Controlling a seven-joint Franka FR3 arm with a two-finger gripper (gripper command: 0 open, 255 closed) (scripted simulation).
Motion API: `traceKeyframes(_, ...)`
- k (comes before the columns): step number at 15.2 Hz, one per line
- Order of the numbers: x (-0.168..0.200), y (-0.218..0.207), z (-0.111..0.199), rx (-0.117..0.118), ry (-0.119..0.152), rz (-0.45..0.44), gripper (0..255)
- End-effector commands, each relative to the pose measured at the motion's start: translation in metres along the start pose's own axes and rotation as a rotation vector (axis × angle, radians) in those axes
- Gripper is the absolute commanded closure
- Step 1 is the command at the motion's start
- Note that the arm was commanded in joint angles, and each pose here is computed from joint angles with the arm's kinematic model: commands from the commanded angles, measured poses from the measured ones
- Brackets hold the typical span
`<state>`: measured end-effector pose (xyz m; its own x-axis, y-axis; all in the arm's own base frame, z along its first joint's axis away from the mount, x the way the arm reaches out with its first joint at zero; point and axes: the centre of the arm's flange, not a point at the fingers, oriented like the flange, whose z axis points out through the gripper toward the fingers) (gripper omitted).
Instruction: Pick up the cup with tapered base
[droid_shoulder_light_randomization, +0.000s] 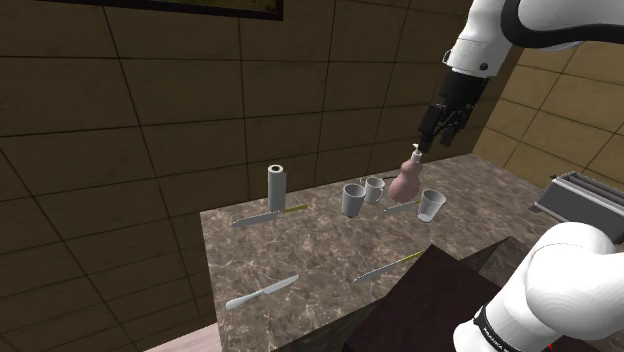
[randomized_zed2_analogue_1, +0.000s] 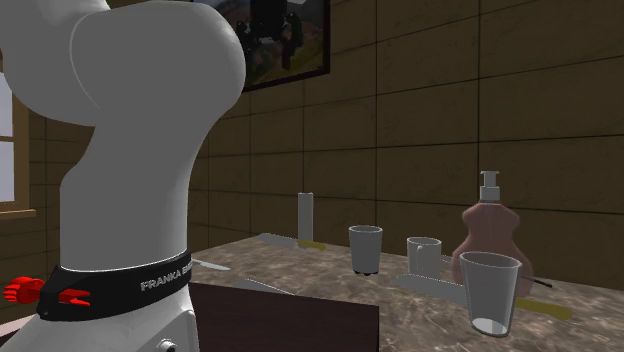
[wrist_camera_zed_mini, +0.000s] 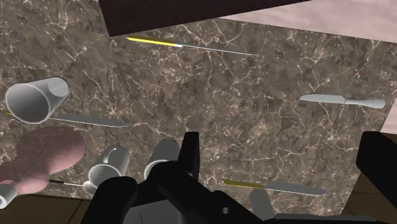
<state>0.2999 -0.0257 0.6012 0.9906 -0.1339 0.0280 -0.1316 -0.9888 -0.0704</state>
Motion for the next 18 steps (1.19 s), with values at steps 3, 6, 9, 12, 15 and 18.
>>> traceKeyframes(3, 0.015, 0.011, 0.019, 0.002, 0.003, 0.002, 0)
traceKeyframes(6, 0.037, 0.027, 0.047, 0.005, 0.007, 0.006, 0)
traceKeyframes(9, 0.059, 0.044, 0.075, 0.007, 0.012, 0.010, 0)
traceKeyframes(12, 0.081, 0.060, 0.104, 0.010, 0.016, 0.014, 0)
traceKeyframes(15, 0.103, 0.076, 0.132, 0.013, 0.021, 0.017, 0)
traceKeyframes(18, 0.125, 0.093, 0.160, 0.015, 0.025, 0.021, 0)
